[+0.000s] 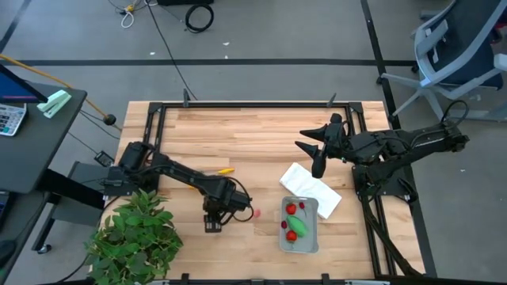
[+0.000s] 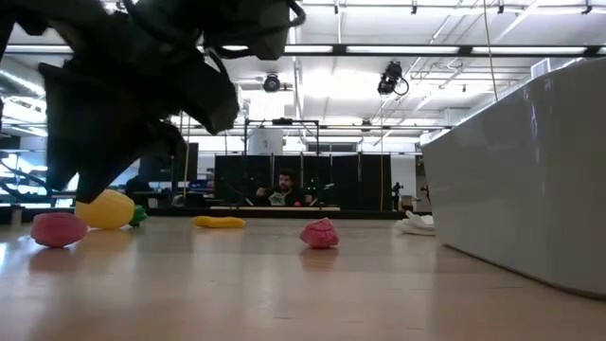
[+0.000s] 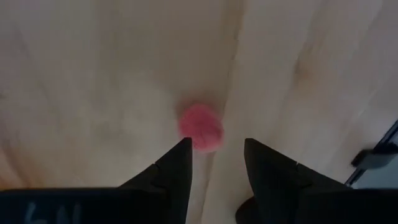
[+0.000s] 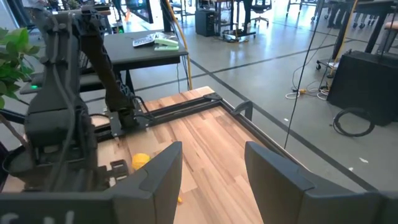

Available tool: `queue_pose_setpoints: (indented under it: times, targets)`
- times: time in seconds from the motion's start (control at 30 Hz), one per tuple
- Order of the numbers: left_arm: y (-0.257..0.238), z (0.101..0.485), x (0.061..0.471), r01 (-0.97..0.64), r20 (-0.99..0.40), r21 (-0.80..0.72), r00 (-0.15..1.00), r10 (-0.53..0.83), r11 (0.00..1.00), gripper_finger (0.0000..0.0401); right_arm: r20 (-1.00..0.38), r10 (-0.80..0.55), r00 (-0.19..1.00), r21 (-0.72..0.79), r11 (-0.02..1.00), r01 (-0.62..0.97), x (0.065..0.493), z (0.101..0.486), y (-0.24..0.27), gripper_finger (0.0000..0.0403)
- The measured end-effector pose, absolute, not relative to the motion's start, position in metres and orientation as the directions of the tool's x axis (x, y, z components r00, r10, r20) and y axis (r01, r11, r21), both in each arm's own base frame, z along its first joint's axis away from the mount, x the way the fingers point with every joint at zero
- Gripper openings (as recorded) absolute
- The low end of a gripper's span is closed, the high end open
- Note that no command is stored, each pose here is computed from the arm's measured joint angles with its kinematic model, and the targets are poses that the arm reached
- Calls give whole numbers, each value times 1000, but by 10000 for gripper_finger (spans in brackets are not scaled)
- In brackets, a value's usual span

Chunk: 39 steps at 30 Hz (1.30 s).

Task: Pick and placing Produce into tupperware
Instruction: Put the left pink peach into the gray bin

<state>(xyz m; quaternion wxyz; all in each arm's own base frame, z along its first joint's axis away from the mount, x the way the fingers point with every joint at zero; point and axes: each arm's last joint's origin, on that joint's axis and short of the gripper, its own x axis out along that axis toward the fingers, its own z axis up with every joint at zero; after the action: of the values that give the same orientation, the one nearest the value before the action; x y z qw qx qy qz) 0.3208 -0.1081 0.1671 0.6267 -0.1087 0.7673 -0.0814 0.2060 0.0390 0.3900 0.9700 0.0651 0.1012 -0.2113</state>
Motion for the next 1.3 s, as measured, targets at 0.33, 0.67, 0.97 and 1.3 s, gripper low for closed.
queue_pose_setpoints:
  times: [0.33,0.67,0.97,1.3]
  targets:
    - [-130,166,313,105,-981,-136,-150,-120,985,215,-224,-397,890,84,902,423,206,390,39,183]
    - [-130,158,310,73,-987,-84,-139,-74,994,249,-224,-397,890,84,902,423,206,390,39,183]
    - [-127,140,302,36,-986,-80,-148,-74,996,245,-224,-397,890,84,902,423,206,390,39,183]
    - [-127,140,303,16,-987,-80,-138,-77,997,234,-224,-397,890,84,902,423,206,390,39,183]
